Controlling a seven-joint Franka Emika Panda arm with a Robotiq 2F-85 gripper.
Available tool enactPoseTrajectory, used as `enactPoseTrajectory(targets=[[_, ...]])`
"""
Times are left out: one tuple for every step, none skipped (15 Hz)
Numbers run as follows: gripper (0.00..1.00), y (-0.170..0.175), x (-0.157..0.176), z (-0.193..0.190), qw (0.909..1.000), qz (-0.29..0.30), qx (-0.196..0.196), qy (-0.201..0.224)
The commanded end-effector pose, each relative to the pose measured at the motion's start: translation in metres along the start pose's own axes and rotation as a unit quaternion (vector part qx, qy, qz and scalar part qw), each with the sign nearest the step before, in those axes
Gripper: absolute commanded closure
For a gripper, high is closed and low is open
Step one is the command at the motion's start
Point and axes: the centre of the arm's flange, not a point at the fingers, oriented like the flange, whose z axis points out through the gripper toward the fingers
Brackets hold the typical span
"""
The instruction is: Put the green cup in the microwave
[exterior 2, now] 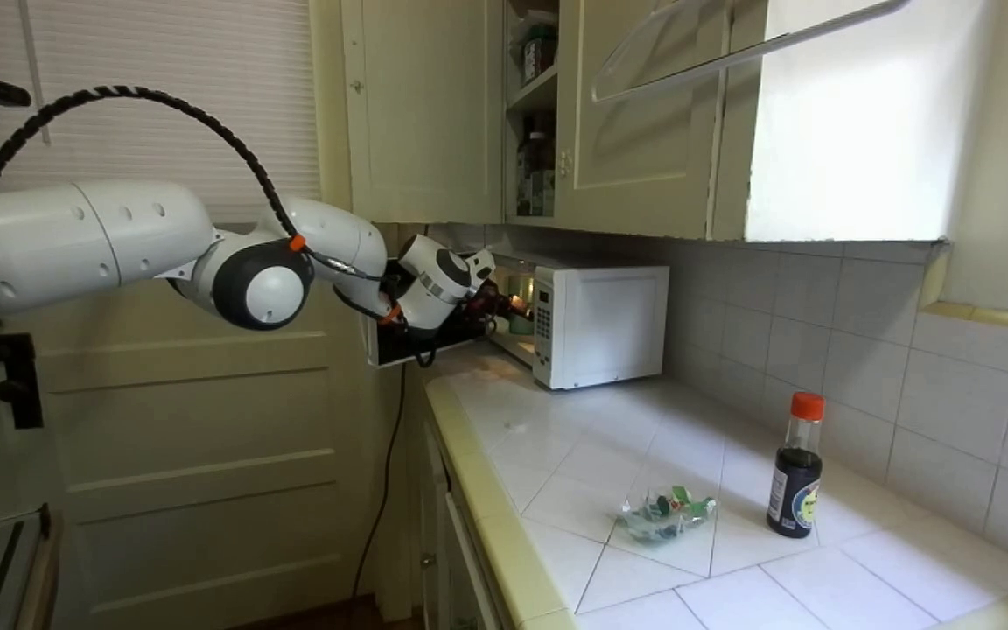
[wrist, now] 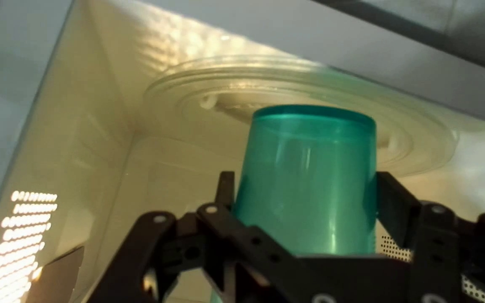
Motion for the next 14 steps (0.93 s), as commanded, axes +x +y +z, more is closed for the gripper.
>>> enactPoseTrajectory(targets=[[0.44,-0.013,0.027,0.059,0.9998,0.013,0.006,-0.013],[0.44,-0.012,0.027,0.062,0.9998,0.013,0.006,-0.017],[0.44,-0.011,0.027,0.066,0.9997,0.011,0.005,-0.021],[0.44,-0.010,0.027,0.068,0.9996,0.010,0.005,-0.024],[0.44,-0.009,0.029,0.071,0.9996,0.007,0.002,-0.027],[0.44,-0.007,0.030,0.071,0.9995,0.005,-0.002,-0.030],[0.44,-0.005,0.031,0.072,0.9995,0.003,-0.008,-0.032],[0.44,-0.004,0.031,0.072,0.9992,0.000,-0.010,-0.038],[0.44,-0.004,0.031,0.073,0.9991,-0.005,-0.010,-0.041],[0.44,-0.004,0.031,0.073,0.9989,-0.012,-0.011,-0.044],[0.44,-0.005,0.031,0.073,0.9988,-0.016,-0.013,-0.046],[0.44,-0.005,0.031,0.073,0.9987,-0.017,-0.016,-0.044],[0.44,-0.005,0.033,0.072,0.9988,-0.021,-0.018,-0.040],[0.44,-0.005,0.035,0.071,0.9991,-0.019,-0.022,-0.032]])
